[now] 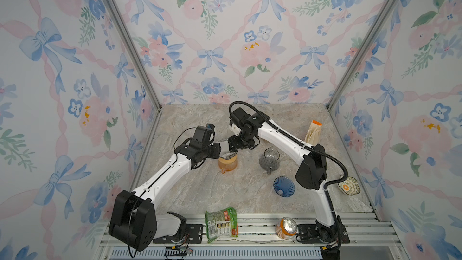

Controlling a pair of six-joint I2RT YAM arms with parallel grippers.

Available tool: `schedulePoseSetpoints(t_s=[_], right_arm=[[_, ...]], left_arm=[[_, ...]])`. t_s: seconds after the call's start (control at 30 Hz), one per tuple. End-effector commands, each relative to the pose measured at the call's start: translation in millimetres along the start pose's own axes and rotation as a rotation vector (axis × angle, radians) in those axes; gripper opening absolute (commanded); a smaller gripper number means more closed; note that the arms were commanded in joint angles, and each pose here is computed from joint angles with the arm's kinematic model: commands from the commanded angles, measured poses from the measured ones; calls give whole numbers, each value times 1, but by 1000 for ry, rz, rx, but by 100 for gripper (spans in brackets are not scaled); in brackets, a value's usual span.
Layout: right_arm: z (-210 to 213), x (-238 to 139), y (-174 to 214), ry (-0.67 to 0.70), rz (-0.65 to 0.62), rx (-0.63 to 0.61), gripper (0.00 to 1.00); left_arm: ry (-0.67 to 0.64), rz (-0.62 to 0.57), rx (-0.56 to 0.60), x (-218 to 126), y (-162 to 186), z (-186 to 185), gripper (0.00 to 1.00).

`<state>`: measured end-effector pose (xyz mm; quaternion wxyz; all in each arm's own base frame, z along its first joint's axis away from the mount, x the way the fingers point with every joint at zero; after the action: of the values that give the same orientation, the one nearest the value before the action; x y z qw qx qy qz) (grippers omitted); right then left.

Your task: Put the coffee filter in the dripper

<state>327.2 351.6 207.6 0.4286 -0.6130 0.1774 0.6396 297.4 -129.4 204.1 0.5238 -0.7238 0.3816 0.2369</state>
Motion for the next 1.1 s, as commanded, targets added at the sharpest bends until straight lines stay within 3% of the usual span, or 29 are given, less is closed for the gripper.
schedulePoseSetpoints(t_s=[0.0, 0.3, 0.6, 1.07], right_arm=[[1, -17, -3, -17, -44, -3, 69], [1, -36, -5, -12, -119, -12, 70], [-18, -15, 14, 45, -4, 30, 70], [-21, -1, 15, 41, 21, 29, 70]], left_arm=[[32, -43, -4, -14, -13, -7, 46], [30, -51, -6, -15, -16, -8, 47], [-22, -33, -4, -6, -9, 1, 45], [-50, 2, 0, 6, -3, 7, 42]])
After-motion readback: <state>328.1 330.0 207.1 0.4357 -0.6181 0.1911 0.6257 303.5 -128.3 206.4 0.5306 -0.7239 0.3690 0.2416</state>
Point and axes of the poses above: each gripper's point midway between its finger pads, its own x axis out along the fingers, its own z axis along the line the jaws close on, y = z × x, the point moved 6 cm from there along -x, back along the fingers, and after that the axes turned 12 degrees about -x, right-handed, at the moved point
